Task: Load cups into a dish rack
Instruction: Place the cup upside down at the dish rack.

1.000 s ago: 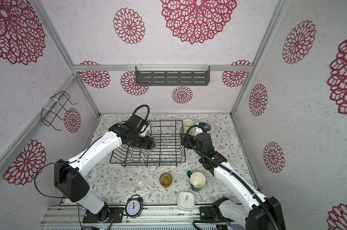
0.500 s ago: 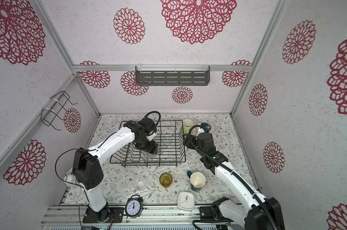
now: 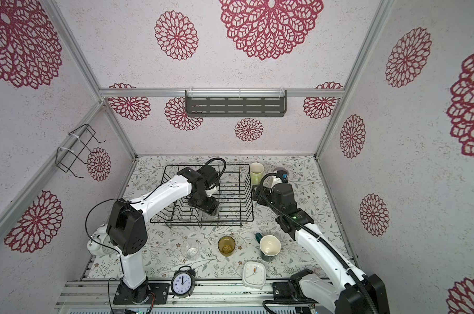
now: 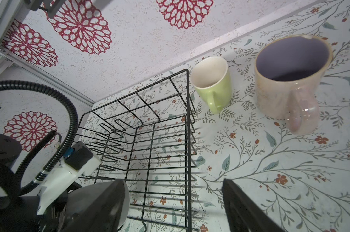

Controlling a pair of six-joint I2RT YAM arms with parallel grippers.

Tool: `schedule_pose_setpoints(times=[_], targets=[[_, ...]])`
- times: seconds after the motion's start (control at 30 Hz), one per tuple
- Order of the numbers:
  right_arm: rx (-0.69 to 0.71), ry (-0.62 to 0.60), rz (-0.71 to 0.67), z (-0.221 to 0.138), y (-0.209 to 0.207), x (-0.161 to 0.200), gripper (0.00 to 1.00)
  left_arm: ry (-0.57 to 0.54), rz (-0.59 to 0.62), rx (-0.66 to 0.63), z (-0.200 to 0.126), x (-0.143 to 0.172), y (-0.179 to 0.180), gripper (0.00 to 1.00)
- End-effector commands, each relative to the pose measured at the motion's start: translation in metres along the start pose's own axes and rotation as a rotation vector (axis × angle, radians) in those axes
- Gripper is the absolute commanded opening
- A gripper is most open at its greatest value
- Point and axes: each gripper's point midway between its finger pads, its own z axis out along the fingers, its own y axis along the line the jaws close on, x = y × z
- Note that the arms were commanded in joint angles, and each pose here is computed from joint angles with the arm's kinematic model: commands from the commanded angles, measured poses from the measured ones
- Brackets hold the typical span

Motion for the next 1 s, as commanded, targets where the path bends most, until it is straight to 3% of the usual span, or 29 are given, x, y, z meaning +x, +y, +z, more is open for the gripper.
schedule_pose_setpoints(times=[0.0,0.07,0.4,0.57,0.97], targets=[[-0.001,-0.024,0.002,-0.003,0.0,-0.006,0.8,0.006,0.032,-0.03,0.003,-0.003,0.001,0.63],[0.008,-0.027,-0.001,-0.004,-0.003,-0.005,0.79,0.048,0.038,-0.011,0.018,0.001,-0.004,0.63],[0.009,-0.04,-0.005,-0.007,-0.003,-0.009,0.8,0.08,0.051,-0.056,0.029,0.001,0.001,0.66],[0.007,-0.032,0.002,-0.005,-0.003,-0.007,0.79,0.097,0.056,-0.096,0.029,0.004,0.007,0.73],[0.017,-0.021,-0.01,-0.005,-0.005,-0.006,0.8,-0.018,0.031,-0.086,0.003,-0.014,0.001,0.91]])
